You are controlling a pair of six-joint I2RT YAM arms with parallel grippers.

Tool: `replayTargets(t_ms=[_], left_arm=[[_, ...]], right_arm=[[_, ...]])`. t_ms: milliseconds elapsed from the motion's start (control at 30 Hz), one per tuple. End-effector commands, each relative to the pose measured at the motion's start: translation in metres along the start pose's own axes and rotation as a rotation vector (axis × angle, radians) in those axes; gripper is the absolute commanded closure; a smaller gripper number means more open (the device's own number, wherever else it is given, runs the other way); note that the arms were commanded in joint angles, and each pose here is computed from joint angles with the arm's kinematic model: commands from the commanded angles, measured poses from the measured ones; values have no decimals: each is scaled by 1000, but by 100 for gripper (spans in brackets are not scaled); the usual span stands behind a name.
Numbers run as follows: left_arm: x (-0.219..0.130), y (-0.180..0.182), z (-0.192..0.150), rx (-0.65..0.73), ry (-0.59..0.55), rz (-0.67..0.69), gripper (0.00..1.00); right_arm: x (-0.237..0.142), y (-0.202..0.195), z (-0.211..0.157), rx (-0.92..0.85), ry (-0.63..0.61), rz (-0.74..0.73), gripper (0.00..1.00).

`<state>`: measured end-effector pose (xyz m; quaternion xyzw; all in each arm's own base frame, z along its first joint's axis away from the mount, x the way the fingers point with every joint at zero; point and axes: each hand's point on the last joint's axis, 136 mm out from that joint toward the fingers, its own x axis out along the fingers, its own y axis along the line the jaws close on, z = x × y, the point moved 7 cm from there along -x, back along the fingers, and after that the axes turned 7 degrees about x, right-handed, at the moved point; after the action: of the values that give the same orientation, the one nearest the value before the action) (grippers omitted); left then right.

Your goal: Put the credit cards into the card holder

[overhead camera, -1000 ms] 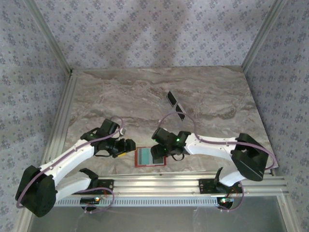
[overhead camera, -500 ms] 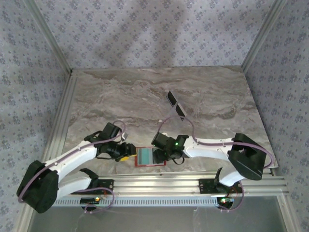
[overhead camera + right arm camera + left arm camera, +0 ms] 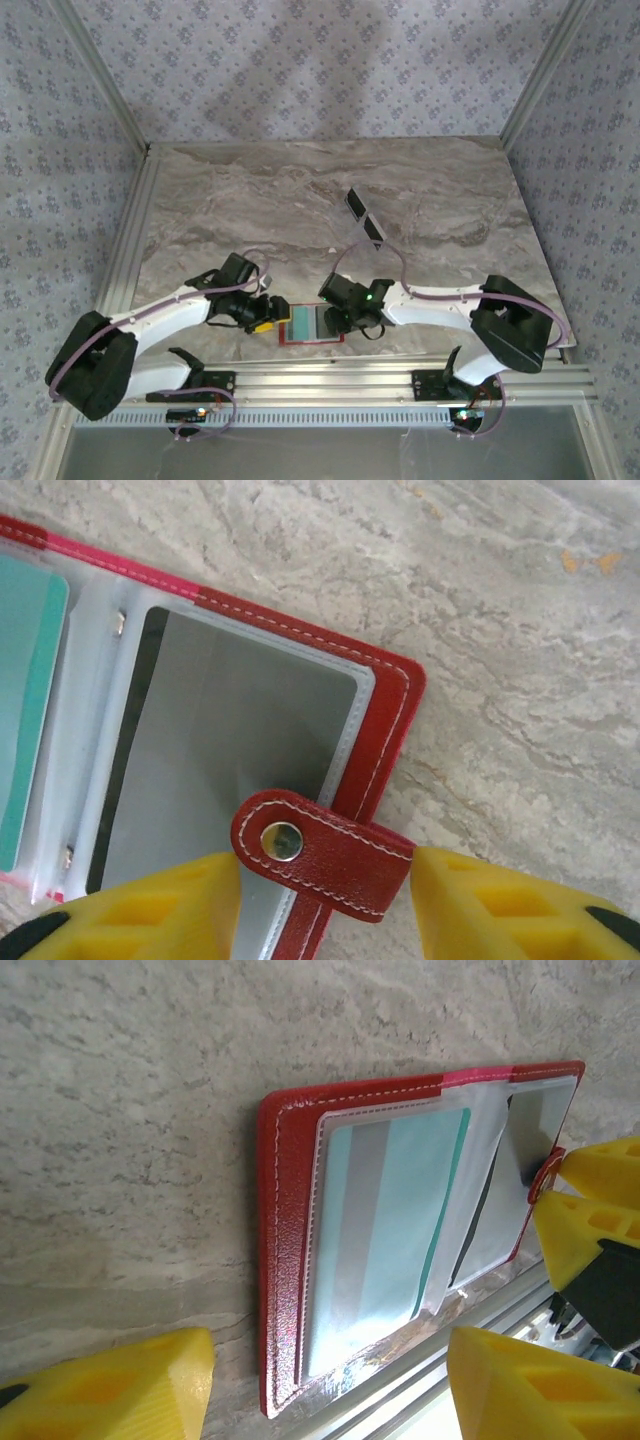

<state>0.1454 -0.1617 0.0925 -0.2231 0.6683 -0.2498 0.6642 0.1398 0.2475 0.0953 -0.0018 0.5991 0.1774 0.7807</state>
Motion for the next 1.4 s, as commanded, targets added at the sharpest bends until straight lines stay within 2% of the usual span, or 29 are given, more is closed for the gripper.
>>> replayTargets(t_ms=[0,100,167,433,633,933,1067,1233,1367], left_arm=[[0,-5,3,22,6,-9,36],[1,-5,4,24,10,-7,35],[1,-6,5,25,10,-6,35],[1,-5,6,23,16,4,35],[3,-7,7,26,26,0,35],[-1,-15,12,38,0,-33,36],[-6,-22,14,51,-12,-63,36],[-11,-28,14,55,-26,-80,41],[-19,-38,16,76,-61,-131,41]], right_arm=[[-11,-4,2,11,-24,-13,42],[-14,-4,4,7,-49,-17,35],[-12,-7,5,6,-59,-79,27],[0,-1,9,14,-51,-90,26],[-1,-5,4,28,-34,-79,46],[2,7,6,-7,-37,73,72],[2,14,6,-22,-43,117,76],[4,18,5,-28,-45,157,77],[6,22,5,-14,-49,194,77]])
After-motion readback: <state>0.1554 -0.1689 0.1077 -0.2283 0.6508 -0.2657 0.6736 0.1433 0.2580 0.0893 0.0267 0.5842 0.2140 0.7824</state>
